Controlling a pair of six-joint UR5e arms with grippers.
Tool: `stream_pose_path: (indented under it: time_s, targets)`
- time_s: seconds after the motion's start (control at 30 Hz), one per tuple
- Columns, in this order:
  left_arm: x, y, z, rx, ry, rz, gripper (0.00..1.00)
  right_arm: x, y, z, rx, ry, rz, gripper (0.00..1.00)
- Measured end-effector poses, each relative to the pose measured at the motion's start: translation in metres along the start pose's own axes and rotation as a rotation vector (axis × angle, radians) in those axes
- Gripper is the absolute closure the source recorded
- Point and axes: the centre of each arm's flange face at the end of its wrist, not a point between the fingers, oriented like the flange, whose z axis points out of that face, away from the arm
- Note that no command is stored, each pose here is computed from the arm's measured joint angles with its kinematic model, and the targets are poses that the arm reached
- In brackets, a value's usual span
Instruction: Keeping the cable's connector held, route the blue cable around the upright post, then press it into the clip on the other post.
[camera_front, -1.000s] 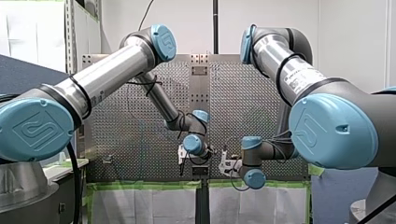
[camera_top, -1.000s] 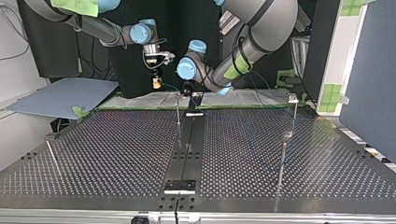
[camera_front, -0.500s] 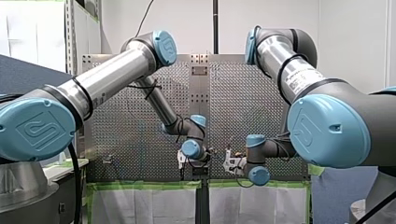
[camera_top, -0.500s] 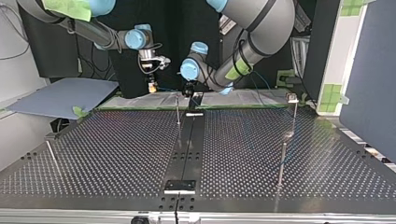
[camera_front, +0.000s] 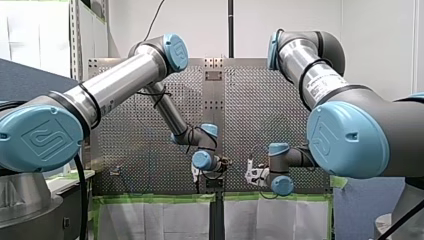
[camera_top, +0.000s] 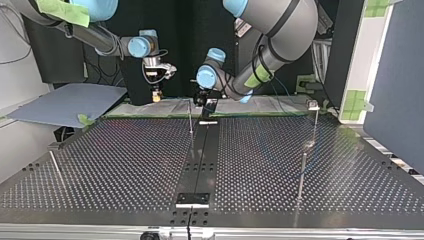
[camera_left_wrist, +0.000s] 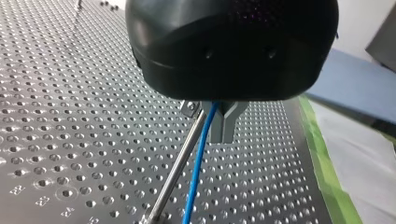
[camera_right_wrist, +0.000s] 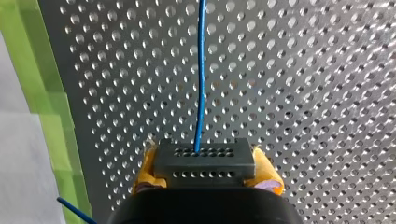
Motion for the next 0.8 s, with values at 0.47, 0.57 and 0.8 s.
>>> stream_pose_path:
  time_s: [0.47, 0.57, 0.8]
  targets:
    - [-0.005, 0.002, 0.008, 0.067, -0.017, -0.148, 0.98, 0.009, 0.034, 0.022, -0.055, -0.026, -0.015, 1.0]
    - [-0.007, 0.005, 0.01, 0.072, -0.019, -0.176, 0.98, 0.011, 0.041, 0.024, -0.065, -0.03, -0.022, 1.0]
    - [-0.008, 0.013, 0.013, 0.083, -0.012, -0.234, 0.98, 0.011, 0.054, 0.026, -0.084, -0.039, -0.037, 1.0]
